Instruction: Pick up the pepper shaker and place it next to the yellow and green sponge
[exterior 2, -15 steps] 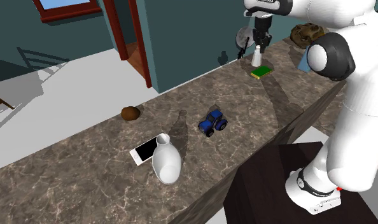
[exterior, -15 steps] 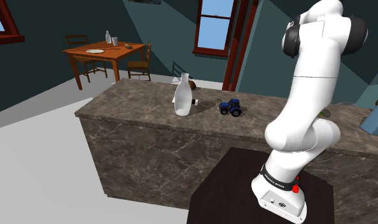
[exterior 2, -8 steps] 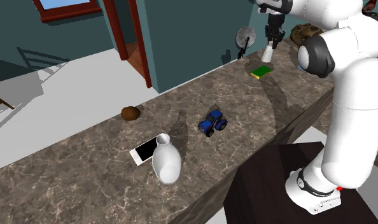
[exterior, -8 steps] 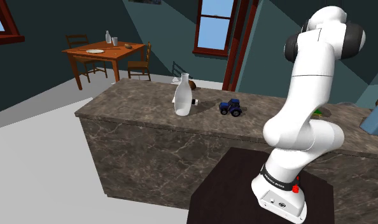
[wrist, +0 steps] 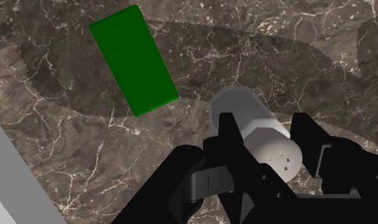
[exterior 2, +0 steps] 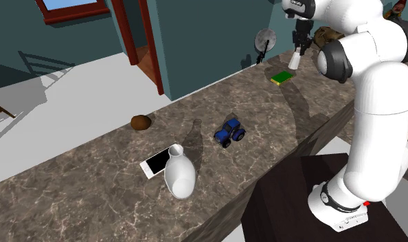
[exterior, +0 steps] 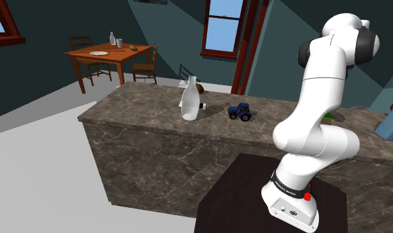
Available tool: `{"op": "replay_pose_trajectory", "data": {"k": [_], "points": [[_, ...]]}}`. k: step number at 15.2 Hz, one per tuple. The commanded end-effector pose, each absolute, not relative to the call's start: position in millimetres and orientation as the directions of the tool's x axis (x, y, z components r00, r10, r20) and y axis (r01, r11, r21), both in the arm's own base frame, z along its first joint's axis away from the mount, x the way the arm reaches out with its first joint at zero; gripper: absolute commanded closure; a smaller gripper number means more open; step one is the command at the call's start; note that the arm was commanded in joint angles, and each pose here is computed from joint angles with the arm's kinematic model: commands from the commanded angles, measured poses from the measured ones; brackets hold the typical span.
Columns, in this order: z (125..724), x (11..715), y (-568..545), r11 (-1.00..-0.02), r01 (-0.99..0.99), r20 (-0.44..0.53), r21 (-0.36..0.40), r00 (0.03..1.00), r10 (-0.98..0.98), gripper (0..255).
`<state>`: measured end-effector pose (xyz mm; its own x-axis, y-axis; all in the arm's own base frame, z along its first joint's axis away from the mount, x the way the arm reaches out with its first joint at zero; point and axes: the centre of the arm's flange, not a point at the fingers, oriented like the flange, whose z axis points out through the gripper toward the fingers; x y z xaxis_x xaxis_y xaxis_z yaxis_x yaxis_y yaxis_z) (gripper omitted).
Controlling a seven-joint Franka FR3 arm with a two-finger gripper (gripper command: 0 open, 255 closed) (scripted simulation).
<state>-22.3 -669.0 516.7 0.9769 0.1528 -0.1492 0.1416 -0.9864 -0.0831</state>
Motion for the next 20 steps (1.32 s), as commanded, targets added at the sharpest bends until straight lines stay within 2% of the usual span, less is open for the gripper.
{"op": "replay_pose_trajectory", "data": {"k": [1, 20], "points": [[506, -22, -670, -0.986, 0.142, -0.149, -0.082, 0.977, 0.153, 255], [406, -22, -670, -0.986, 0.142, -0.149, -0.082, 0.977, 0.153, 255]]}}
